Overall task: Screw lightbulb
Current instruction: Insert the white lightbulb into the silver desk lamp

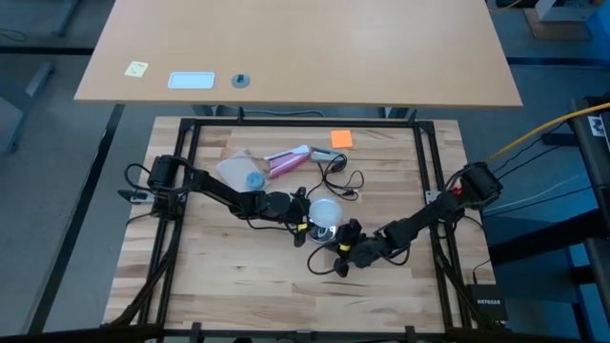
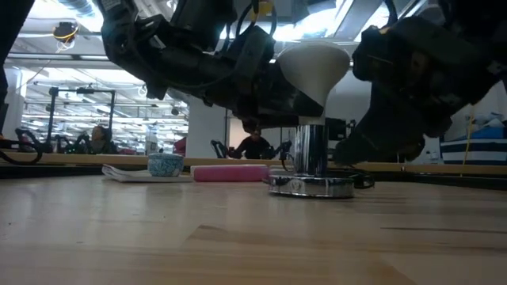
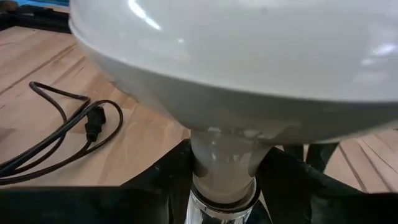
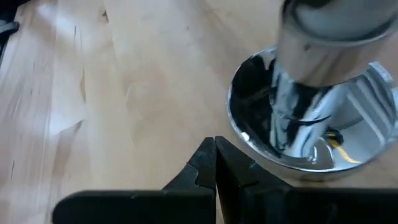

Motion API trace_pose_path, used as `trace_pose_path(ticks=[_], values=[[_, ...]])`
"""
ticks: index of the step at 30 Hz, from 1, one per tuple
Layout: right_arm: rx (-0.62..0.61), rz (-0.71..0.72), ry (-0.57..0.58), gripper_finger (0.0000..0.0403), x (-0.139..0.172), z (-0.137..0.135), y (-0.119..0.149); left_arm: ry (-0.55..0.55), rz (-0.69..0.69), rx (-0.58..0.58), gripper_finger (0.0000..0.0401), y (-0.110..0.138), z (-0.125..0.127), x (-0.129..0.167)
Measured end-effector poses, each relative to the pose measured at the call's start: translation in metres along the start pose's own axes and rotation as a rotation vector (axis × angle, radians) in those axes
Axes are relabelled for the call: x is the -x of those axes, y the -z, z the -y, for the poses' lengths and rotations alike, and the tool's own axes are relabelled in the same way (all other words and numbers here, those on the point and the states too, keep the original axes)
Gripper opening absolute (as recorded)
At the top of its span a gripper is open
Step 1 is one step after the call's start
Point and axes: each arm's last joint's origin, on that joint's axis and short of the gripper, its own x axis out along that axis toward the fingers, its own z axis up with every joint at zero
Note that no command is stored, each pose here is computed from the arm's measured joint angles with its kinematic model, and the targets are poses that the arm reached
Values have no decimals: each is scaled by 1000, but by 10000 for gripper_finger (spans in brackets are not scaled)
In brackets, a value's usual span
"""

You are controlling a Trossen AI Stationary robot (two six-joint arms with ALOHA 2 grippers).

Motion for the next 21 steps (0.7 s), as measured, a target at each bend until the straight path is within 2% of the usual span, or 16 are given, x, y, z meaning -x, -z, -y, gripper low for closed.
trace_pose_path(ticks=[7, 14, 21], values=[[12, -45, 3, 1, -6, 3, 7, -1, 10, -22, 150, -5, 1, -6], [-50, -78, 177, 1, -4, 17, 15, -1, 6, -22, 150, -5, 1, -6], [-63, 16, 298, 1, -4, 25, 13, -22, 8, -23, 150, -5, -1, -6]])
